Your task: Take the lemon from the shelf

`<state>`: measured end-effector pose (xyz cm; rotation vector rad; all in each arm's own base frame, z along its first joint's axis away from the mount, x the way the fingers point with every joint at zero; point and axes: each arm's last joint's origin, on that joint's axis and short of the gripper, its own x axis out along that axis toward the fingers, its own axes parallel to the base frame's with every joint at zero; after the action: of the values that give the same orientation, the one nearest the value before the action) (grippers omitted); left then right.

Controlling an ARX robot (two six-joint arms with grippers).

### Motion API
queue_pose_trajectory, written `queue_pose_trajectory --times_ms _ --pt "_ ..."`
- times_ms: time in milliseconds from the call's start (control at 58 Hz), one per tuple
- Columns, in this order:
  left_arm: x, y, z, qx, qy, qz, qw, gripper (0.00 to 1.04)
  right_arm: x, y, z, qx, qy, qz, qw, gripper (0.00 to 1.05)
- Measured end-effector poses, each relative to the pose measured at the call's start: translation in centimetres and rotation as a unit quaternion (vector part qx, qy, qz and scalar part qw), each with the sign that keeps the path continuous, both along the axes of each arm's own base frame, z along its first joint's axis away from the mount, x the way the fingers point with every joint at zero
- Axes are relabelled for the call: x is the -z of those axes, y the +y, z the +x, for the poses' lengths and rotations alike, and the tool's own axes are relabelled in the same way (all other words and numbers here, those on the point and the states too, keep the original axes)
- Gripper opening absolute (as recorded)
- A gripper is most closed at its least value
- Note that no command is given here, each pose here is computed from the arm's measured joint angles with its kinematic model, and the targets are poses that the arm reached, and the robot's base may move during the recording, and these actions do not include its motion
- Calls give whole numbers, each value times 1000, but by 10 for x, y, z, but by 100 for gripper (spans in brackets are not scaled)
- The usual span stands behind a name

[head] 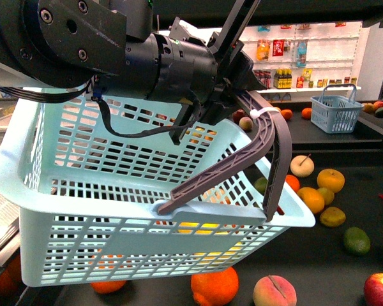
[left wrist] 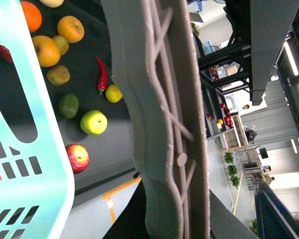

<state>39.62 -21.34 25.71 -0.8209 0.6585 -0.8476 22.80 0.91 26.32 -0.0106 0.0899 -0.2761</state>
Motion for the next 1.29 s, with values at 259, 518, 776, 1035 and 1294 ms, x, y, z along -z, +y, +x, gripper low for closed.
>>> queue_pose_trajectory --times_ms 259,518,776,1035,1294 --pt "0 0 0 -1 0 0 1000 9 23 16 -92 50 6 -28 998 97" --pt "0 0 0 1 0 0 1000 9 57 16 -129 -143 -40 -1 989 63" --pt "0 0 0 -1 0 0 1000 9 89 5 -130 -144 -39 0 989 15" --pt "0 0 0 -1 0 0 1000 9 95 -9 -131 -140 -48 1 989 3" --pt "0 0 0 -1 0 0 1000 9 95 -9 -131 -138 -48 1 989 15"
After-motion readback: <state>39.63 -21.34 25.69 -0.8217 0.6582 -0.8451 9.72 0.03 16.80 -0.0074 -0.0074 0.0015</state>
